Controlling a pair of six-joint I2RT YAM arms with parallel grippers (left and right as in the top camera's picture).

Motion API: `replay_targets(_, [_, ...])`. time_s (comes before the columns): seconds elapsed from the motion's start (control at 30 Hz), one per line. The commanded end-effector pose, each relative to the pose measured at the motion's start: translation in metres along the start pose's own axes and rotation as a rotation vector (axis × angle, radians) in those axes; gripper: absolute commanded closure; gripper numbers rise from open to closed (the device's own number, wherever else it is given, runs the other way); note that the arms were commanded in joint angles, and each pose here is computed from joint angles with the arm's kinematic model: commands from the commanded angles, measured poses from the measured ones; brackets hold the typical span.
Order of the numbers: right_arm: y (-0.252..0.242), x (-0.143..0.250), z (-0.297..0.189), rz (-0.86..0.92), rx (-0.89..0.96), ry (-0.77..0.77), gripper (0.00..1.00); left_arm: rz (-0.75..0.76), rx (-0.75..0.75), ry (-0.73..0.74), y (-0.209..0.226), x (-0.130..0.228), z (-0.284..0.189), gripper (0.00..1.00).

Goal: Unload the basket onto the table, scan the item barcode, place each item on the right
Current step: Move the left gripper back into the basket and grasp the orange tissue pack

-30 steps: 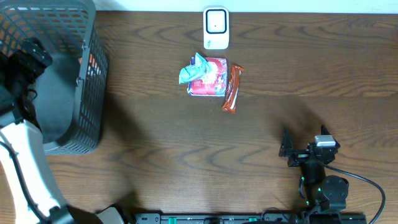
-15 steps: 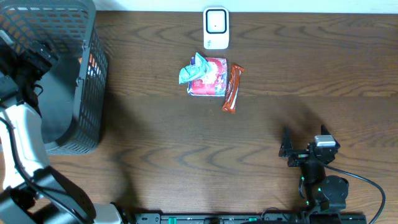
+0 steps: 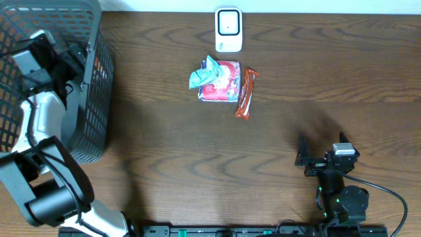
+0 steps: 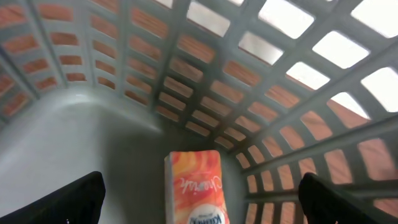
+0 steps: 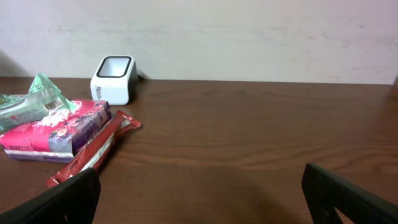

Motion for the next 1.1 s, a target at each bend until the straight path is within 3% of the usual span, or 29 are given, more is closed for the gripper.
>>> replay_targets(0.0, [0.000,0.001,0.000,-0.011,0.002,0.000,0.01,0.016,-0.050,0.022,0.009,0.008,0.016,0.02])
replay_targets(0.47, [0.000,0.001,0.000,-0.011,0.002,0.000,0.01,-0.006,-0.064,0.117,0.029,0.052,0.065,0.01])
replay_targets(0.73, [0.000,0.001,0.000,-0.011,0.002,0.000,0.01,-0.009,-0.067,0.128,0.034,0.060,0.075,0.19])
replay_targets(0.9, [0.000,0.001,0.000,-0.011,0.002,0.000,0.01,-0.014,-0.070,0.146,0.036,0.066,0.078,0.48])
replay_targets(1.07, [0.000,0.001,0.000,-0.011,0.002,0.000,0.01,-0.071,-0.064,0.191,0.036,0.073,0.077,0.51])
Point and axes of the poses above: each gripper's point midway between its finger pads, its own z axis out along the fingers, its own y axis along the line the jaws close on, x = y × z, the point moved 10 cm from there along -z, back along the fingers, and after that the axes turned 2 degrees about z, right-handed, at the moved point
